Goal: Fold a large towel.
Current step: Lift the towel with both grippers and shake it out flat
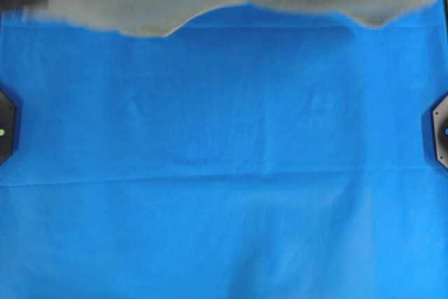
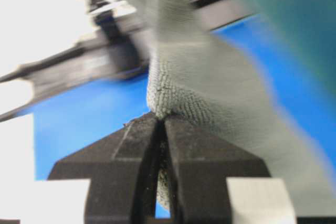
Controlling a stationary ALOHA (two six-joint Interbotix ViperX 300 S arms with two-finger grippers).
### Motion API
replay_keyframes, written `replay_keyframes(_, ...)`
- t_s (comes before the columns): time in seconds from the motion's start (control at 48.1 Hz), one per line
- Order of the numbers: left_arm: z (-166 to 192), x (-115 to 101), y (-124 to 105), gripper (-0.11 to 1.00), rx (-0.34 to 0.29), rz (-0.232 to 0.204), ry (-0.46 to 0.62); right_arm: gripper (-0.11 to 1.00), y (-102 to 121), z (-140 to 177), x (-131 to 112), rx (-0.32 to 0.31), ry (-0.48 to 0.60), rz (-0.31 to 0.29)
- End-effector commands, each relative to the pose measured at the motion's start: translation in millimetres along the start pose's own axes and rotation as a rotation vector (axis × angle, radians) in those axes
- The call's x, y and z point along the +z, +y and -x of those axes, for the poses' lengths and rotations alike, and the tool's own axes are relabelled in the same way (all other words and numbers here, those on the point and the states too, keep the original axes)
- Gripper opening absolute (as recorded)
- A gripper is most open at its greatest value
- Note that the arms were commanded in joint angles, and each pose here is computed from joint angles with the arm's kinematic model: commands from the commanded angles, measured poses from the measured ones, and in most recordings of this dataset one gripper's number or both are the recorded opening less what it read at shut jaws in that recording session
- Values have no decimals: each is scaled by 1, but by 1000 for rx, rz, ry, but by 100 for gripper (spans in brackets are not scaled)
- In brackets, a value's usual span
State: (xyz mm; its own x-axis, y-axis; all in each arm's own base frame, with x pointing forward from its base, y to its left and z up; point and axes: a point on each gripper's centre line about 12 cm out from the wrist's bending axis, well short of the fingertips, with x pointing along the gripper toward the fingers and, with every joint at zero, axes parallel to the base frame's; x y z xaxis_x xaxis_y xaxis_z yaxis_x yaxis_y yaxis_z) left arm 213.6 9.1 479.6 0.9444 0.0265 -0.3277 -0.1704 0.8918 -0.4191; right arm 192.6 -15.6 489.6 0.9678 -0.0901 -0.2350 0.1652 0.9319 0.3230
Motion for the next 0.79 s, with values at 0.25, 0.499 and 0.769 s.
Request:
replay_keyframes(0.25, 17, -23, -69, 1, -304, 80, 127, 1, 61, 5, -6, 319, 30, -73)
replay_keyframes(0.499, 26, -10, -72, 1, -314, 115, 97, 1, 66, 15, 3, 357, -27, -62)
replay_keyframes(0.769, 22, 6, -32, 1, -87, 147, 71, 1, 39, 13, 6, 182, -37, -62)
